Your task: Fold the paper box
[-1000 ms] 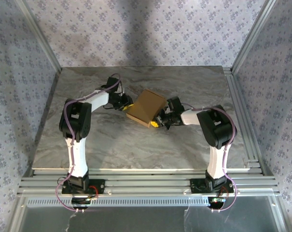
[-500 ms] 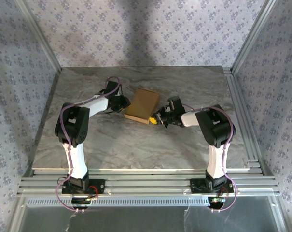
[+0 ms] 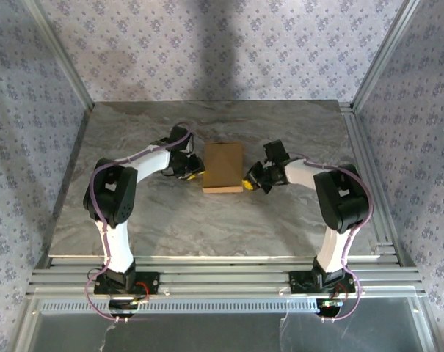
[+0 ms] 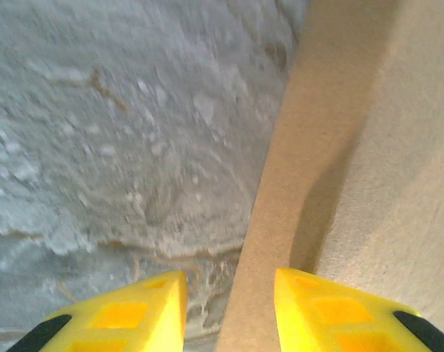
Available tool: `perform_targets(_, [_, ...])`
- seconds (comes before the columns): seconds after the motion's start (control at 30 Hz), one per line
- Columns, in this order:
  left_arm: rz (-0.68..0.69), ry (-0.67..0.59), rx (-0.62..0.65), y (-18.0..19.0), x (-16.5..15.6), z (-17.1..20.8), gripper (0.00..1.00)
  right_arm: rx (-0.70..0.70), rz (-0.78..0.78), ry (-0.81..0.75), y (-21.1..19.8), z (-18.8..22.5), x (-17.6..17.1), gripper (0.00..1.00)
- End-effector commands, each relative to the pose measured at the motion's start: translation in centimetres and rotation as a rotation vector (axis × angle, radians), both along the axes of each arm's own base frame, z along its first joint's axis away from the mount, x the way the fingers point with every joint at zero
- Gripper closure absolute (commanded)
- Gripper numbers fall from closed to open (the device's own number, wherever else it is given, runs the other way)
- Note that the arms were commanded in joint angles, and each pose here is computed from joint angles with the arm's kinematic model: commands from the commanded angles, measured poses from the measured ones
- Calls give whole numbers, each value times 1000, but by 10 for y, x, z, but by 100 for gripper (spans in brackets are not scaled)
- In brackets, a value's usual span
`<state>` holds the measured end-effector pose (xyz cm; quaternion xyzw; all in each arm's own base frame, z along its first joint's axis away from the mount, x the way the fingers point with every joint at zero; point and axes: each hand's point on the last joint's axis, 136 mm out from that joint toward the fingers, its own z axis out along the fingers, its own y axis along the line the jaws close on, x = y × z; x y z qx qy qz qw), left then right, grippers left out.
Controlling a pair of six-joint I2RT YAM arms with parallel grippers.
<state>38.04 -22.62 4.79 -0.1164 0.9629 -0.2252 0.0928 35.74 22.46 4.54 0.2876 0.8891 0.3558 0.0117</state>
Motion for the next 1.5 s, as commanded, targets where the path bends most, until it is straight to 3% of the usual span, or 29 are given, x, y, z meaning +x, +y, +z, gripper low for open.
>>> perform_targets(0.0, [-63, 43, -32, -7, -12, 19, 63, -60, 44, -79, -17, 20, 20, 94])
perform_targets(0.27, [-34, 28, -75, -4, 35, 25, 62, -60, 80, -112, -22, 20, 81, 94])
perform_targets(0.53, [-6, 15, -102, -7, 46, 34, 62, -36, 93, -110, -11, 13, 114, 93])
perform_targets(0.87, [43, 45, -190, -21, 51, 13, 59, 7, 107, -37, 22, -8, 109, 93])
perform_targets(1.07, [51, 21, -243, -31, 66, 15, 59, 55, 125, -32, 41, 3, 99, 93])
perform_targets(1.27, [41, 4, -209, -27, 77, 24, 56, -55, 30, -23, -2, 17, 83, 91])
perform_targets(1.37, [59, -43, -154, -10, 82, 40, 51, -189, -25, -25, -47, 34, 72, 79])
perform_targets(1.43, [77, -99, -113, 4, 86, 62, 48, -295, -57, -88, -80, 60, 66, 60])
perform_targets(1.47, [90, -130, -95, 11, 88, 74, 8, -349, -71, -144, -97, 78, 63, 50])
